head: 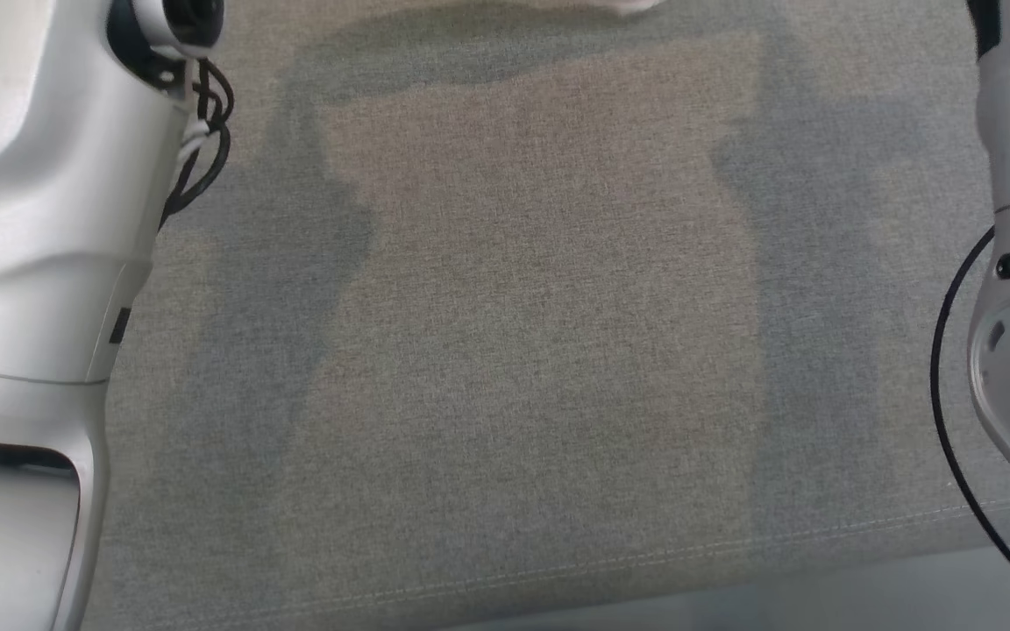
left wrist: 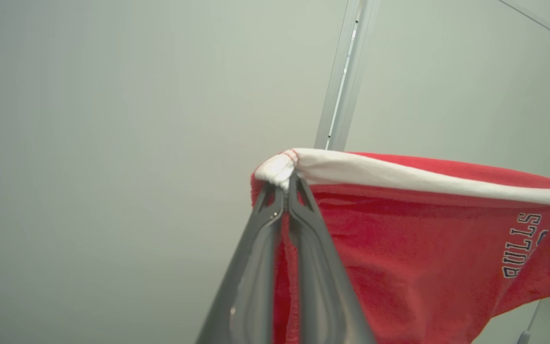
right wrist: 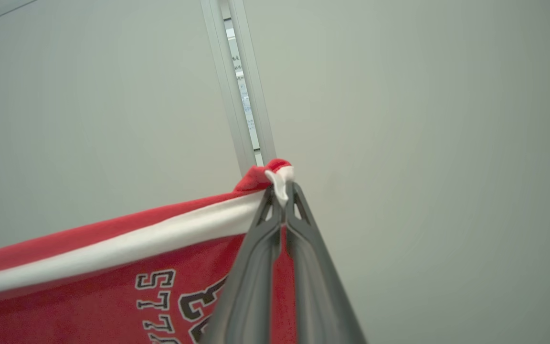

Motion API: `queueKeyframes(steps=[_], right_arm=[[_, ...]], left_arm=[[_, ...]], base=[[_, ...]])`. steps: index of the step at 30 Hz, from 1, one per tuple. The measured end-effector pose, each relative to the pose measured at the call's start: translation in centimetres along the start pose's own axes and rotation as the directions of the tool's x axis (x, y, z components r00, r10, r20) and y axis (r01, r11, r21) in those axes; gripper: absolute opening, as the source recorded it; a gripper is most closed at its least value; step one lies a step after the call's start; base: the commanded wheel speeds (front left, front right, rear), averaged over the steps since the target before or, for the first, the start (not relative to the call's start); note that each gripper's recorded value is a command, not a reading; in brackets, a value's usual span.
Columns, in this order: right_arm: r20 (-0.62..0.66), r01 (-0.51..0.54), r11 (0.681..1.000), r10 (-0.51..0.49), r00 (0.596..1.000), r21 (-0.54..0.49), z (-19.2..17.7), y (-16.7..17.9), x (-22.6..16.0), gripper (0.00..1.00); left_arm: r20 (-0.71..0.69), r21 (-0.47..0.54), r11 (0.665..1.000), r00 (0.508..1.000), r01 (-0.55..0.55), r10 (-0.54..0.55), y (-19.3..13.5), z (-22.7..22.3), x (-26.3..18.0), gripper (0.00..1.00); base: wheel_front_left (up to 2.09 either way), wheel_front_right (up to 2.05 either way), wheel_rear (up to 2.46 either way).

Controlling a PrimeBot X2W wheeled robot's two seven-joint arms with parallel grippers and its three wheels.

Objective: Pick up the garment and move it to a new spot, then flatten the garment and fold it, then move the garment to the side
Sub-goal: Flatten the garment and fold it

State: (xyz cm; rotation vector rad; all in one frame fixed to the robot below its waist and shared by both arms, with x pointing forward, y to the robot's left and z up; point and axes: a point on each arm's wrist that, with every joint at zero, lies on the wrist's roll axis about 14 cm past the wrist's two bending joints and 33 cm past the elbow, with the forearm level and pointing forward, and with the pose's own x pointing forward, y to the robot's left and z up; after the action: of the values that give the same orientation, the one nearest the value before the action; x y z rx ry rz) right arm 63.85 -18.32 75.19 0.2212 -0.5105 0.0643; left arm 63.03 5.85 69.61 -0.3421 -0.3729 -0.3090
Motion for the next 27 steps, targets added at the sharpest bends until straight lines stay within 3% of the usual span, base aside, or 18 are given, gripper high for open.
queueKeyframes(steps=[4, 6, 11, 15, 20, 24, 27], right_arm=[[0.165, 0.000, 0.998, 0.011, 0.986, -0.068, 4.7, -0.2, 1.6, 0.00], [0.179, -0.012, 0.993, 0.033, 0.983, -0.115, 4.4, 0.1, 1.6, 0.00], [-0.003, -0.069, 0.984, 0.069, 0.998, -0.166, -4.2, 0.2, -0.8, 0.00], [-0.155, -0.153, 0.971, 0.125, 0.980, -0.185, -10.6, 1.5, -3.3, 0.00], [-0.365, -0.231, 0.960, 0.161, 0.917, -0.156, -16.8, 2.6, -7.7, 0.00], [-0.558, -0.266, 0.956, 0.154, 0.815, -0.124, -19.3, 1.7, -11.9, 0.00], [-0.647, -0.288, 0.951, 0.151, 0.748, -0.111, -18.8, 0.8, -14.5, 0.00]], left_arm=[[0.113, 0.004, 1.000, 0.993, 0.021, -0.022, -0.7, 1.9, 0.8, 0.00], [0.117, -0.003, 1.000, 0.993, 0.025, -0.024, -0.5, 1.0, 0.6, 0.00], [-0.041, -0.023, 1.000, 0.999, -0.009, 0.008, 1.5, -6.6, -1.8, 0.00], [-0.121, -0.027, 1.000, 0.993, -0.009, 0.005, 2.4, -10.2, -3.2, 0.00], [-0.214, -0.047, 0.999, 0.977, -0.028, 0.017, 3.3, -13.1, -6.3, 0.00], [-0.288, -0.049, 0.998, 0.958, -0.031, 0.016, 3.1, -14.4, -9.3, 0.00], [-0.329, -0.046, 0.999, 0.944, -0.026, 0.009, 2.7, -14.6, -11.2, 0.00]], base=[[0.00, 0.00, 0.00], [0.00, 0.00, 0.00], [0.00, 0.00, 0.00], [0.00, 0.00, 0.00], [0.00, 0.00, 0.00], [0.00, 0.00, 0.00], [0.00, 0.00, 0.00]])
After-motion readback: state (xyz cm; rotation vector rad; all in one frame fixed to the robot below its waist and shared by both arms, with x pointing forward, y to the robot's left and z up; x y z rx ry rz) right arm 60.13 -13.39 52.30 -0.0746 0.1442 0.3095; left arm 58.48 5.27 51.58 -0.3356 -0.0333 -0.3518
